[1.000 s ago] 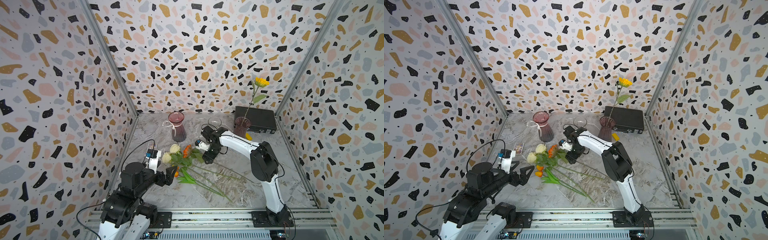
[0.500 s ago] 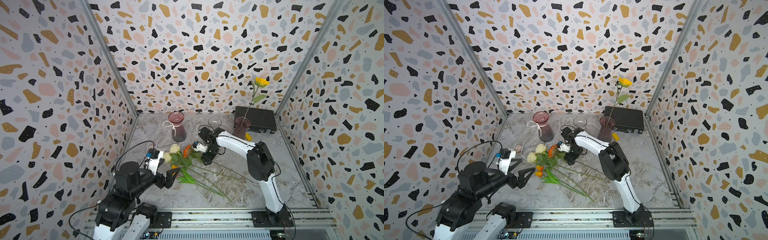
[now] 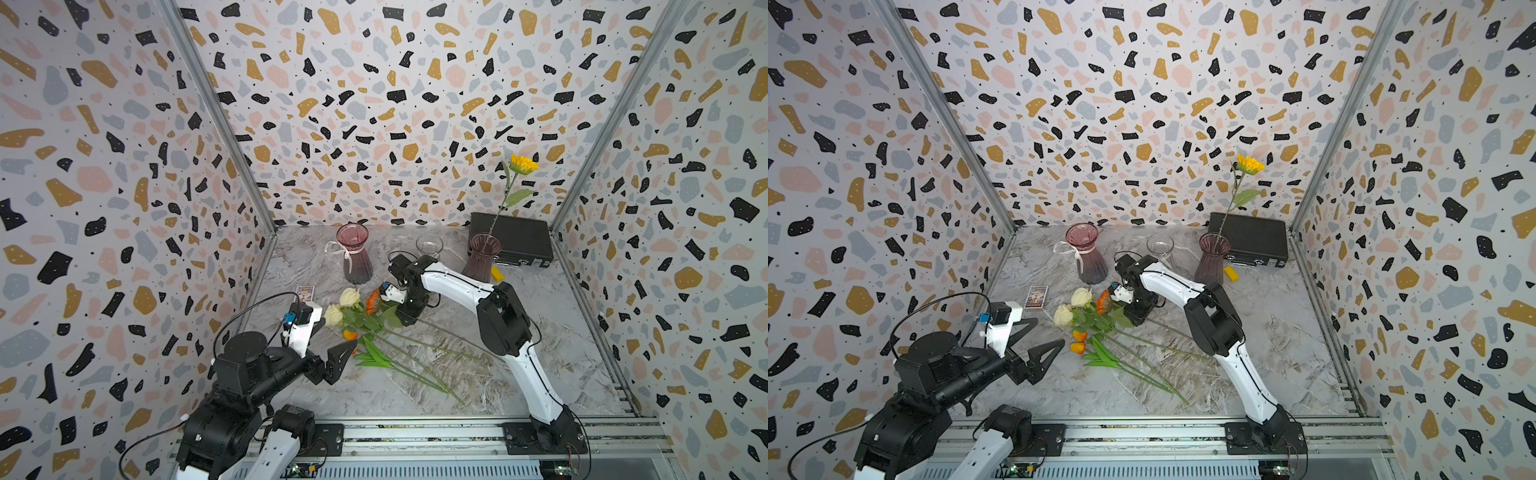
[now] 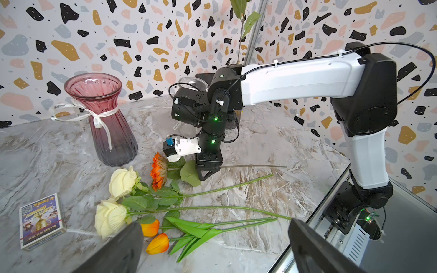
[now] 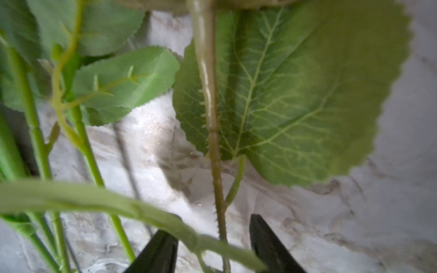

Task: Arrange the flowers in different vases according to their variety
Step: Pick up the flower at the center of the board.

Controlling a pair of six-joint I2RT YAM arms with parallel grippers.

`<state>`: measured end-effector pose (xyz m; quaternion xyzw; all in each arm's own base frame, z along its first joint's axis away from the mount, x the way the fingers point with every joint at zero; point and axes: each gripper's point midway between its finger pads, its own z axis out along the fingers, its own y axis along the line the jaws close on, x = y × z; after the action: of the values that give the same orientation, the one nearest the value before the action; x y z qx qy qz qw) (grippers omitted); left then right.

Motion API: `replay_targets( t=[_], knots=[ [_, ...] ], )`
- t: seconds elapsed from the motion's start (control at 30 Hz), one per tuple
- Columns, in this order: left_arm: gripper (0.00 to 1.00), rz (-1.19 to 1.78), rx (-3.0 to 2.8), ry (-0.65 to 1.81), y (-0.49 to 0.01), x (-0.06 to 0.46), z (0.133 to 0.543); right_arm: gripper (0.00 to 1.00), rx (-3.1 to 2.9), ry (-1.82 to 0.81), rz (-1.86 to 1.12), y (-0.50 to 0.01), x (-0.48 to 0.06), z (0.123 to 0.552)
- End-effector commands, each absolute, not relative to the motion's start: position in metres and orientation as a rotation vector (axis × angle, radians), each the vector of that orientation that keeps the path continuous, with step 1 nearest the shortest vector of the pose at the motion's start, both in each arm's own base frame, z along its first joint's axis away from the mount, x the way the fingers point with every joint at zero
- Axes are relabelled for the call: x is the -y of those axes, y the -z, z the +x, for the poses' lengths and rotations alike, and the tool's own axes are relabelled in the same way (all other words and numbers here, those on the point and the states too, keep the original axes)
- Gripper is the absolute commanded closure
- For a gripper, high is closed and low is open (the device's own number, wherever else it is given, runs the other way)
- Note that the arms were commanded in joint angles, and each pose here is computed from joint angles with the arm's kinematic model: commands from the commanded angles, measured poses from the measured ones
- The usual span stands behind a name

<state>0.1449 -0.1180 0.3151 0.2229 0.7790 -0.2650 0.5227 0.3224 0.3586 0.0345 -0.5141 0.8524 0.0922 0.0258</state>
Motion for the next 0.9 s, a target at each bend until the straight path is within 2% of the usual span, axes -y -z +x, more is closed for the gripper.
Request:
replay_targets(
  t=[0.0,0.23,0.53,0.87],
  knots=[
    [0.00,0.557,-1.834,0.624,-0.322,0.119,0.145,0.61,-2.622,-0.267,-1.567,-0.052,-0.362,0.327],
    [0.00,0.557,-1.837,0.624,-0.321,0.119,0.146,1.00,-2.618,-0.266,-1.557,-0.060,-0.364,0.327],
    [0.01,0.554,-1.841,0.628,-0.322,0.119,0.142,1.00,-2.622,-0.243,-1.531,-0.088,-0.343,0.311],
    [0.01,0.551,-1.840,0.616,-0.320,0.115,0.137,1.00,-2.524,-0.170,-1.374,-0.168,-0.301,0.291]
  ],
)
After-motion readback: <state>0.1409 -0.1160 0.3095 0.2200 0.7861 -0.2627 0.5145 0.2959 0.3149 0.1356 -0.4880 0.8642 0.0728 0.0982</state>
